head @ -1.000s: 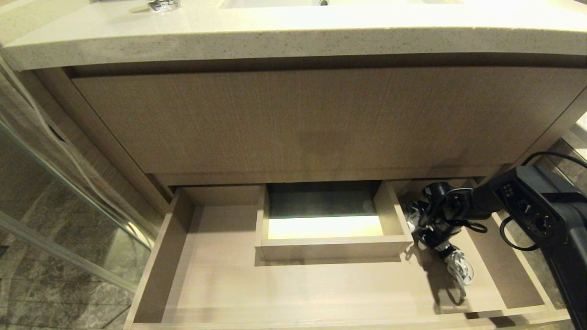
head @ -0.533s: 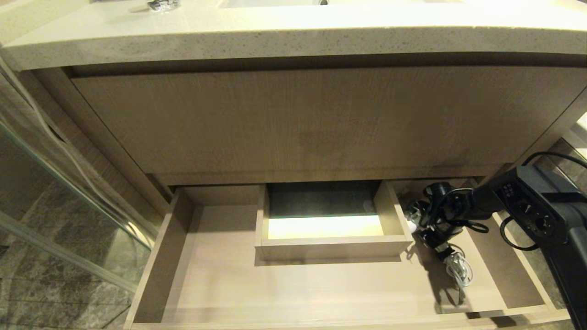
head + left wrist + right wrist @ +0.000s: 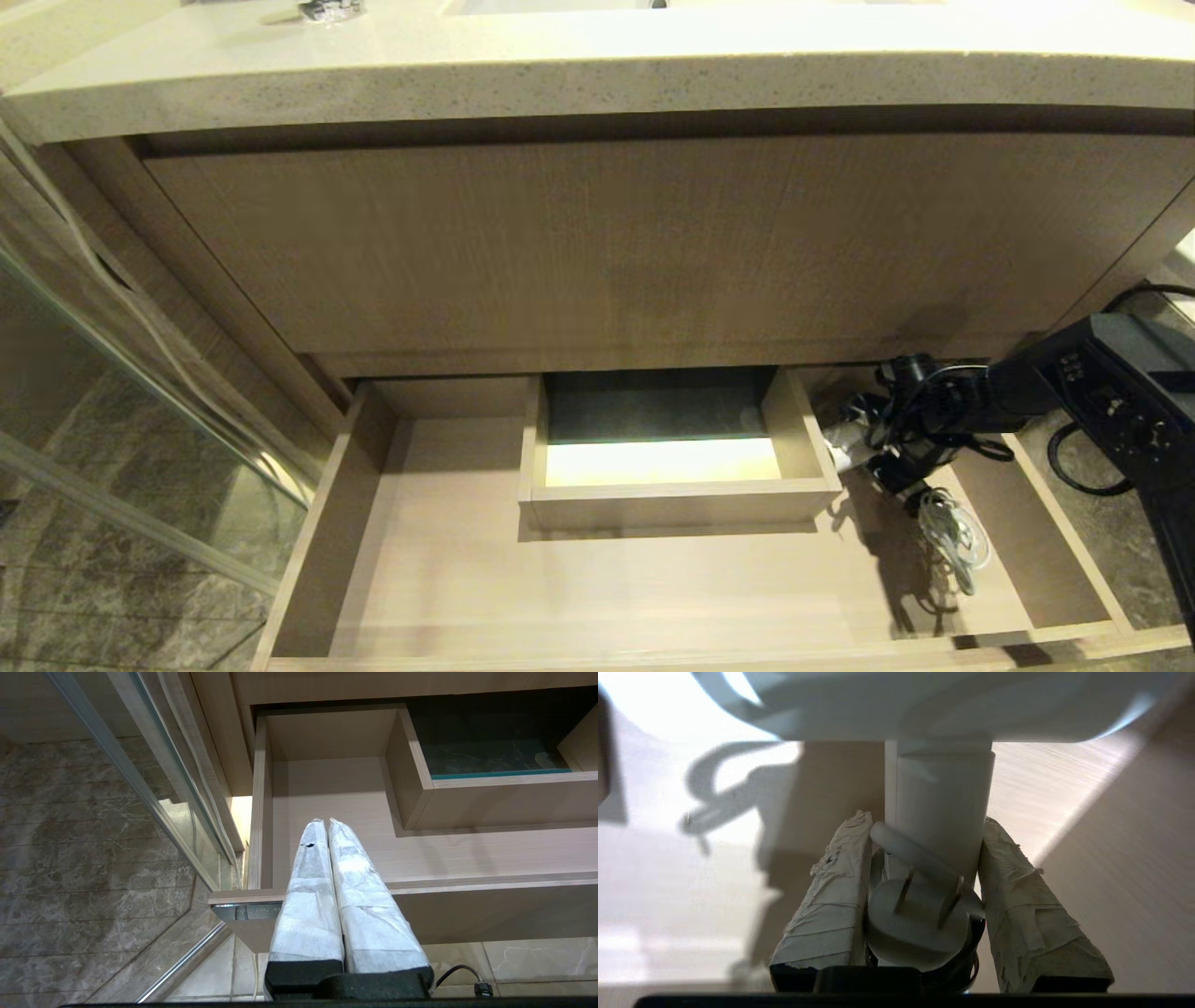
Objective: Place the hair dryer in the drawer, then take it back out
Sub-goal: Take the hairdryer out
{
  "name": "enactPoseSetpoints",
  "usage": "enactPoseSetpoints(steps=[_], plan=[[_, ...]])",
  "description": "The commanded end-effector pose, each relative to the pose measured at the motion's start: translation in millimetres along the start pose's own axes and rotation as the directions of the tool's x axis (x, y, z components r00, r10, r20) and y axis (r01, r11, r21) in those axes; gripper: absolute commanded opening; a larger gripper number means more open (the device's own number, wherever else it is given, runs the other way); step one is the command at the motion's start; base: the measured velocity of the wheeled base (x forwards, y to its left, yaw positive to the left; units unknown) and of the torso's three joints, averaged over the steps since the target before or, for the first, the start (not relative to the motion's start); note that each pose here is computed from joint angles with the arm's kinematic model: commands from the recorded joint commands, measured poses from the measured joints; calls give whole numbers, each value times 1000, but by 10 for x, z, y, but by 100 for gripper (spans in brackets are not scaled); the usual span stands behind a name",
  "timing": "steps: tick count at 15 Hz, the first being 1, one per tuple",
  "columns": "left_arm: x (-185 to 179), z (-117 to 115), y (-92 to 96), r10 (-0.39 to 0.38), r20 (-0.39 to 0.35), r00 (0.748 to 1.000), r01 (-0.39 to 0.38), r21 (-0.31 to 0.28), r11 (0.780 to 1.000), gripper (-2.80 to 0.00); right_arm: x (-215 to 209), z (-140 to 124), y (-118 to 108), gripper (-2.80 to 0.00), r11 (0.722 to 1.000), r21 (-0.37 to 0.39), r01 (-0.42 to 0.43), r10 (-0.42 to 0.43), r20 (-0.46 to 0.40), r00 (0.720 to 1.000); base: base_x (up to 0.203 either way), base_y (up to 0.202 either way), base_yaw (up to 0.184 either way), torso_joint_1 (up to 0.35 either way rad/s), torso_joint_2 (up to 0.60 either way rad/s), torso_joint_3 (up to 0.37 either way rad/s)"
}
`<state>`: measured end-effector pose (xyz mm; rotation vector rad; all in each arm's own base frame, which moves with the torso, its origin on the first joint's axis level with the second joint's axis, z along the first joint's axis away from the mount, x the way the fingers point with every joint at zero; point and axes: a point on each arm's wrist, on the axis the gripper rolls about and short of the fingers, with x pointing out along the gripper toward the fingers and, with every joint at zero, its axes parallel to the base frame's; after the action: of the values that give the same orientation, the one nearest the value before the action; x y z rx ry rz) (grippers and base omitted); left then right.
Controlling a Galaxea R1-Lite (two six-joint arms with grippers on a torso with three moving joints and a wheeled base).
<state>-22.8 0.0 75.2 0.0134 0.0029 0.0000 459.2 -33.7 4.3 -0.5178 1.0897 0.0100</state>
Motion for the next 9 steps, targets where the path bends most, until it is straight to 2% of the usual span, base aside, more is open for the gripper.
enactPoseSetpoints(steps=[1,5,9], plan=[[0,0,0,0,0,1000,0,0,1000,-280,-288,19,-88,-280,1000,5,19,-19,31,999,0,0,0,0,0,0],[0,0,0,0,0,1000,0,0,1000,-280,-597,-86,-111,-280,1000,-4,17,-17,28,999,0,0,0,0,0,0],[0,0,0,0,0,1000,0,0,1000,-280,-1106,-189,-177,-280,999,-18,42,-41,73,997,0,0,0,0,0,0]])
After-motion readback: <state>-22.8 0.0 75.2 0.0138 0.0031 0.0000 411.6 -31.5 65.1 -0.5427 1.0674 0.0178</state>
